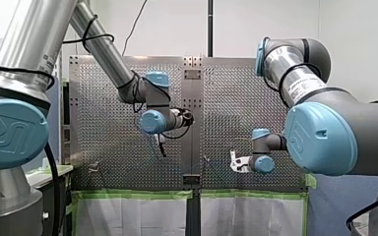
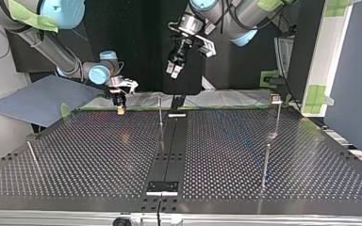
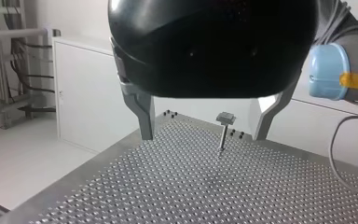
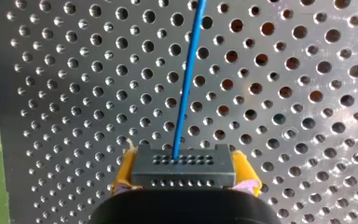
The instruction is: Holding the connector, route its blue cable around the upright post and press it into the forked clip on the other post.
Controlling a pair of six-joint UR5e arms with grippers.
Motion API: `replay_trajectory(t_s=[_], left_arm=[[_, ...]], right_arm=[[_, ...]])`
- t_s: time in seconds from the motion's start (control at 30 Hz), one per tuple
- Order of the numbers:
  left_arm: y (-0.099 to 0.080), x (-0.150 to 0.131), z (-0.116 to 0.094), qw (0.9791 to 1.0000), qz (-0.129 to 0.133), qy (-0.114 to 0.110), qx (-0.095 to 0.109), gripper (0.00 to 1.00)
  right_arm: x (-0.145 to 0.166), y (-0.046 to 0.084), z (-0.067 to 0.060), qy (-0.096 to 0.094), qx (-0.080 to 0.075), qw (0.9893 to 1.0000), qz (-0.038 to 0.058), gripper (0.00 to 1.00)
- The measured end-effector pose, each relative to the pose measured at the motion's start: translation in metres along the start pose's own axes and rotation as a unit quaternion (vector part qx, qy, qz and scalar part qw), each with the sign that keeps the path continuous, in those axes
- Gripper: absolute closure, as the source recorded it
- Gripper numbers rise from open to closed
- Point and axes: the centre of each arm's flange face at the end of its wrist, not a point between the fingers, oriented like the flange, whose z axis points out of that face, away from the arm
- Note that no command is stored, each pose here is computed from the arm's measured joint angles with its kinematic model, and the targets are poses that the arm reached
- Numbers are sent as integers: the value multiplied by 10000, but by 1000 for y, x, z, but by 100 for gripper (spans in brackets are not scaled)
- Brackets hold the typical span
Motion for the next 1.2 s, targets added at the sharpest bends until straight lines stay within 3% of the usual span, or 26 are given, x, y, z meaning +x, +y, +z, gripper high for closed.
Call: replay_trajectory(t_s=[0.53,0.93,1.2], left_arm=[[6,-21,-51,10000,12,-31,13,0],[14,-32,-92,9999,12,-69,-91,0],[23,-32,-121,9999,47,3,-124,0]], right_arm=[[0,0,0,-6,2,10000,-4,85],[0,-2,0,-8,2,10000,-14,85],[0,3,0,-19,-142,9999,-46,85]])
